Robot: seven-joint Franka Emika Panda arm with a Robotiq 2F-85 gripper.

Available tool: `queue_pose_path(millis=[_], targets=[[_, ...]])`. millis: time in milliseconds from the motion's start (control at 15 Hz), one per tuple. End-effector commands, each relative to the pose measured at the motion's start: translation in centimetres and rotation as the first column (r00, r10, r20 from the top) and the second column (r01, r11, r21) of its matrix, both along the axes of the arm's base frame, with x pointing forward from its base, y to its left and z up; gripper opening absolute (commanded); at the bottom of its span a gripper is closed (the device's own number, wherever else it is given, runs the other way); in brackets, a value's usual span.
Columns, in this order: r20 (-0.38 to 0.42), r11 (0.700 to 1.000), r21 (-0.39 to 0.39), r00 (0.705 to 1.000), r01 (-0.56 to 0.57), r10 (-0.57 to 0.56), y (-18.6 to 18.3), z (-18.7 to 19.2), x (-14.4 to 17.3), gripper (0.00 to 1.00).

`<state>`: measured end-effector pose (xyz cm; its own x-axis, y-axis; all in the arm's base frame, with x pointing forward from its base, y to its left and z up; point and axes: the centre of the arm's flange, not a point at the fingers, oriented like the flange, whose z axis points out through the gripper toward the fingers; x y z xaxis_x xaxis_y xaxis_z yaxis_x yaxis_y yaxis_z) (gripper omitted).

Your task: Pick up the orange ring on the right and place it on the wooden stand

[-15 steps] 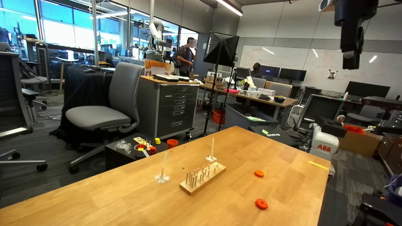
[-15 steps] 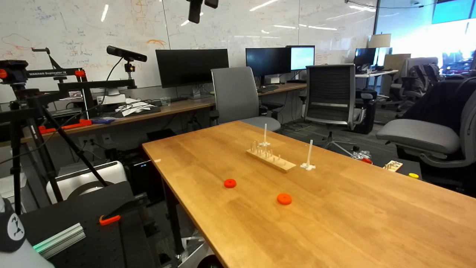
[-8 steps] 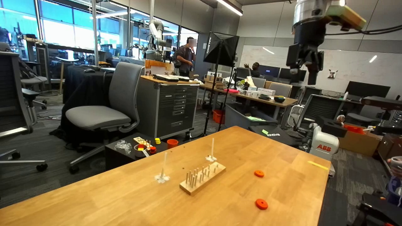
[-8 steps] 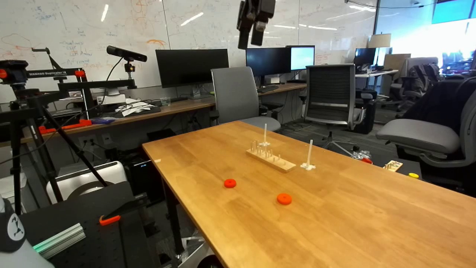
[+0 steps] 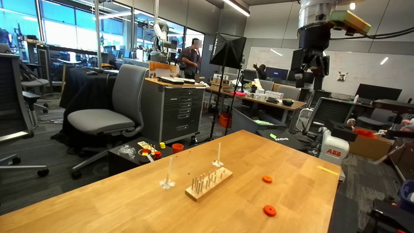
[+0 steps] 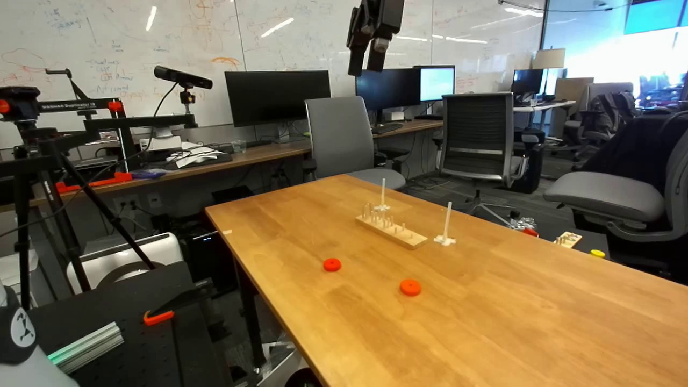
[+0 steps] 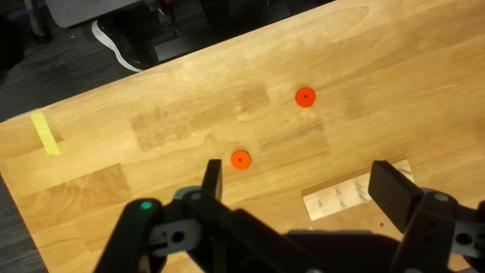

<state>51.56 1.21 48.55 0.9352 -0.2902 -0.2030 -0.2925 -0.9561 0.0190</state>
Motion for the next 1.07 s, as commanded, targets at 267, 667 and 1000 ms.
queue_pose_path(millis=[267, 667, 1000], targets=[[0.039, 0.996, 0.040, 0.996, 0.082, -0.084, -0.4, -8.2, 7.8, 1.00], [0.032, 0.981, 0.029, 0.980, 0.193, -0.194, -4.1, -17.6, 12.6, 1.00], [0.027, 0.971, -0.043, 0.971, 0.237, -0.236, -6.0, -25.0, 13.2, 1.00]])
